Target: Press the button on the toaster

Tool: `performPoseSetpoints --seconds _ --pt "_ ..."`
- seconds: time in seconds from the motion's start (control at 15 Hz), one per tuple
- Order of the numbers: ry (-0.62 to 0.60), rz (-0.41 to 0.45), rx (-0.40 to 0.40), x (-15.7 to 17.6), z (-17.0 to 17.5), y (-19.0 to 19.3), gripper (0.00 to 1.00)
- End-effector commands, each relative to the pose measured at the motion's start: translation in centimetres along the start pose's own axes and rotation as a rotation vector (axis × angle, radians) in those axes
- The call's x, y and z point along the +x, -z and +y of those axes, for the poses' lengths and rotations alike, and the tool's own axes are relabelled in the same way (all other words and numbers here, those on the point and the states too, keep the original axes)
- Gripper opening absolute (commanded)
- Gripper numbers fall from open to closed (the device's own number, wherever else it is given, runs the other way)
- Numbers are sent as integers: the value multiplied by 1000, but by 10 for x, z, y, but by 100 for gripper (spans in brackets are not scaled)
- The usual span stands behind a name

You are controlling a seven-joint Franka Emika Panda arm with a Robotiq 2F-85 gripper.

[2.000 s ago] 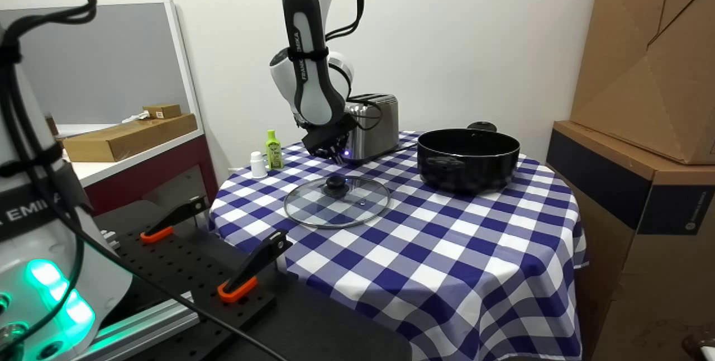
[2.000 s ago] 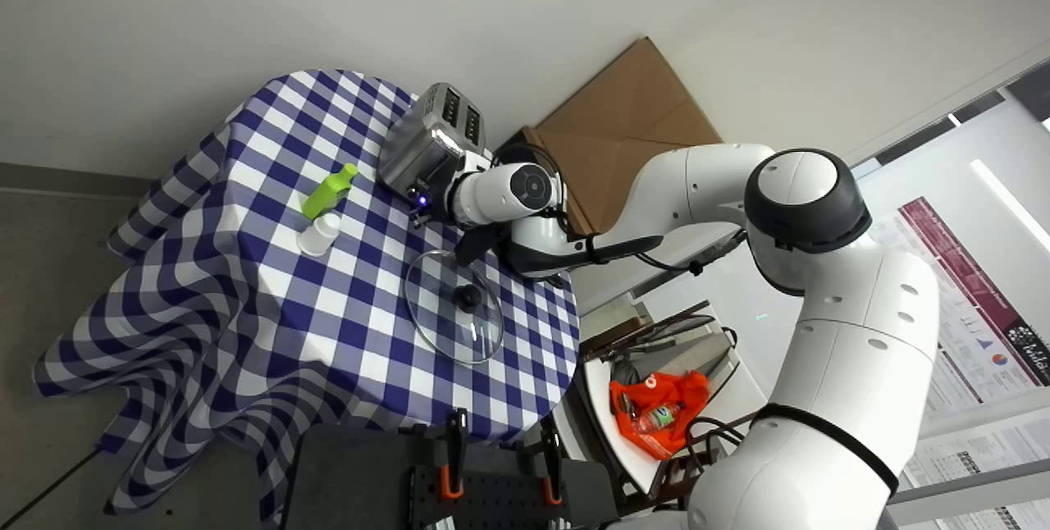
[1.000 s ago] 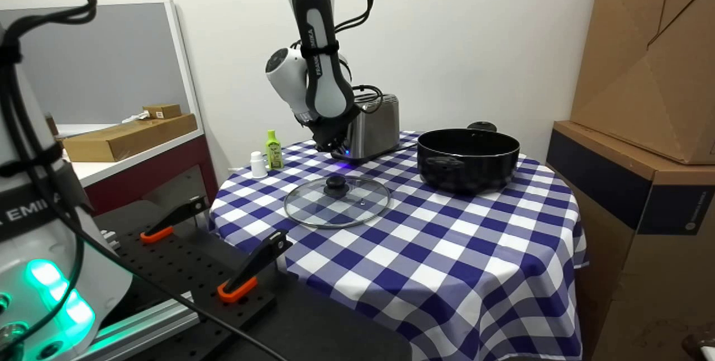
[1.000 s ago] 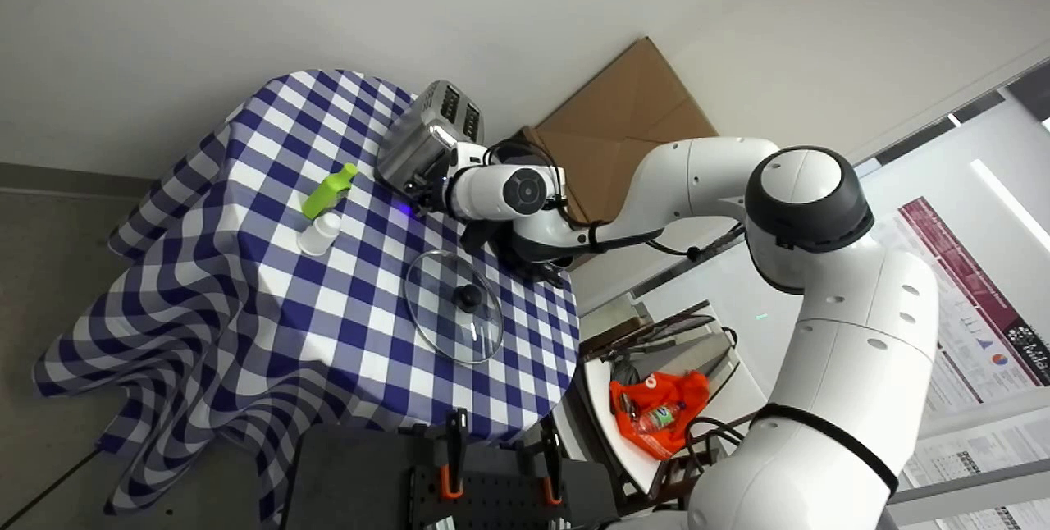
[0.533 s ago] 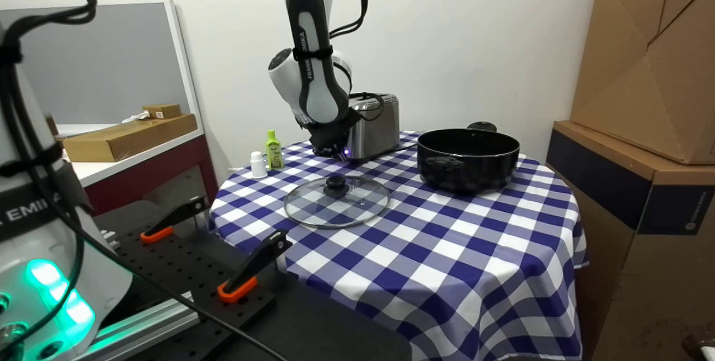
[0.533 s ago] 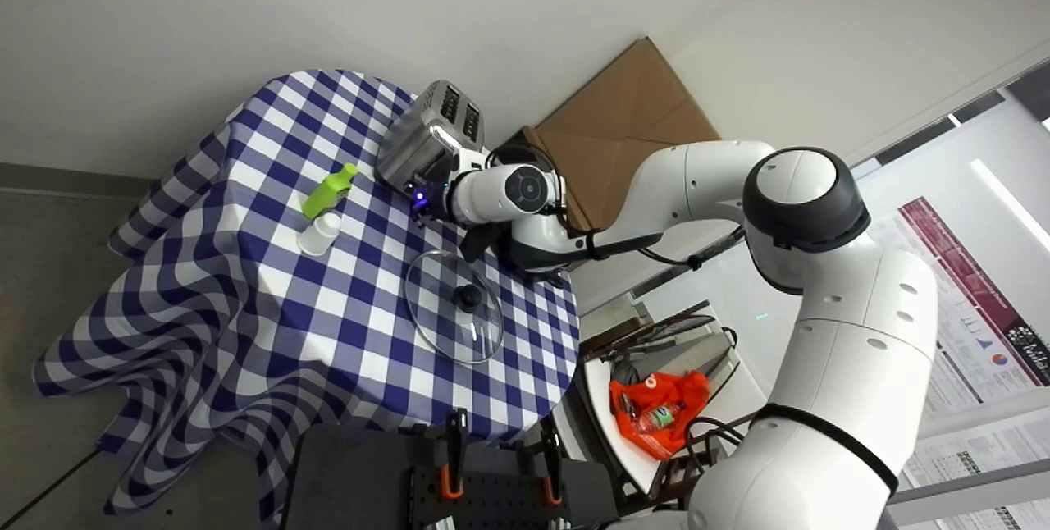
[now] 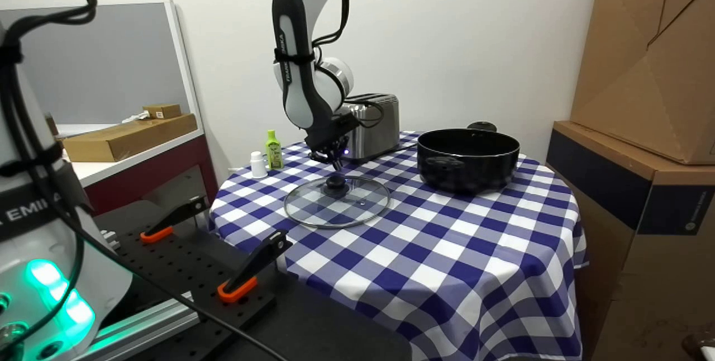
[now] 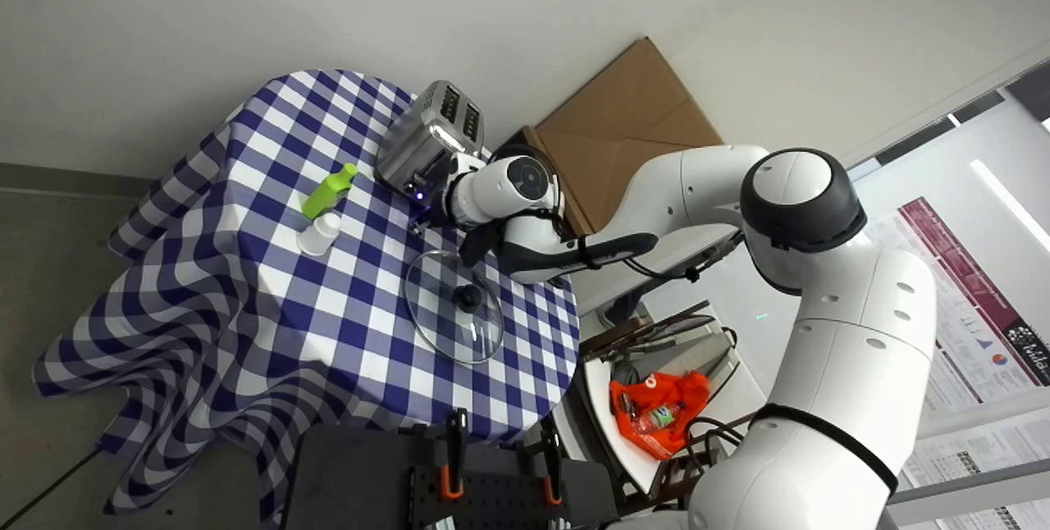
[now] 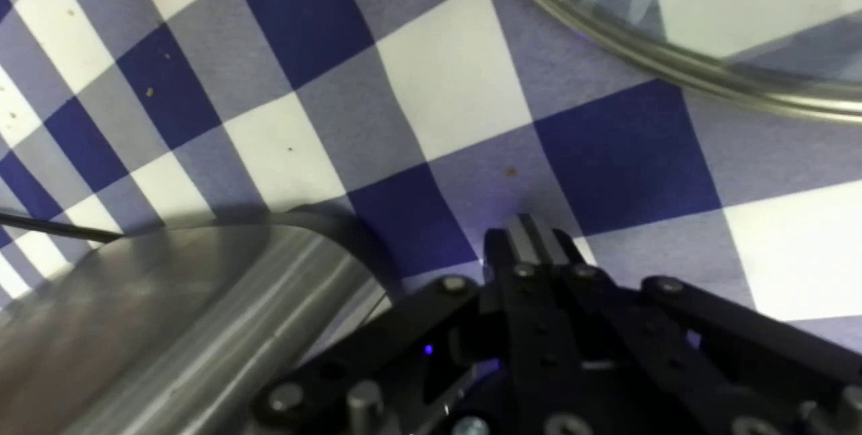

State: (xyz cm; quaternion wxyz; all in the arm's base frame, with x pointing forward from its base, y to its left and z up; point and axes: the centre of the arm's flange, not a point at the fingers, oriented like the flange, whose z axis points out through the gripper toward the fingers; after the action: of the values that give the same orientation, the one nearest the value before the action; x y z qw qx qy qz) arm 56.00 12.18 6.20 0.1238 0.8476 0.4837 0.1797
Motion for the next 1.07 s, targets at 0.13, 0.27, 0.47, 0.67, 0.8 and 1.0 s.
performPoseSetpoints --seconds 0.13,0.27,0.47,0.67,0.8,1.0 --pt "13 -17 61 14 10 2 0" --pt "18 -18 64 17 13 1 0" --pt "38 -8 41 22 17 0 0" --pt "80 16 -37 28 25 -2 0" --pt "156 55 -143 32 30 -5 0" --pt "249 117 -250 38 28 -11 0"
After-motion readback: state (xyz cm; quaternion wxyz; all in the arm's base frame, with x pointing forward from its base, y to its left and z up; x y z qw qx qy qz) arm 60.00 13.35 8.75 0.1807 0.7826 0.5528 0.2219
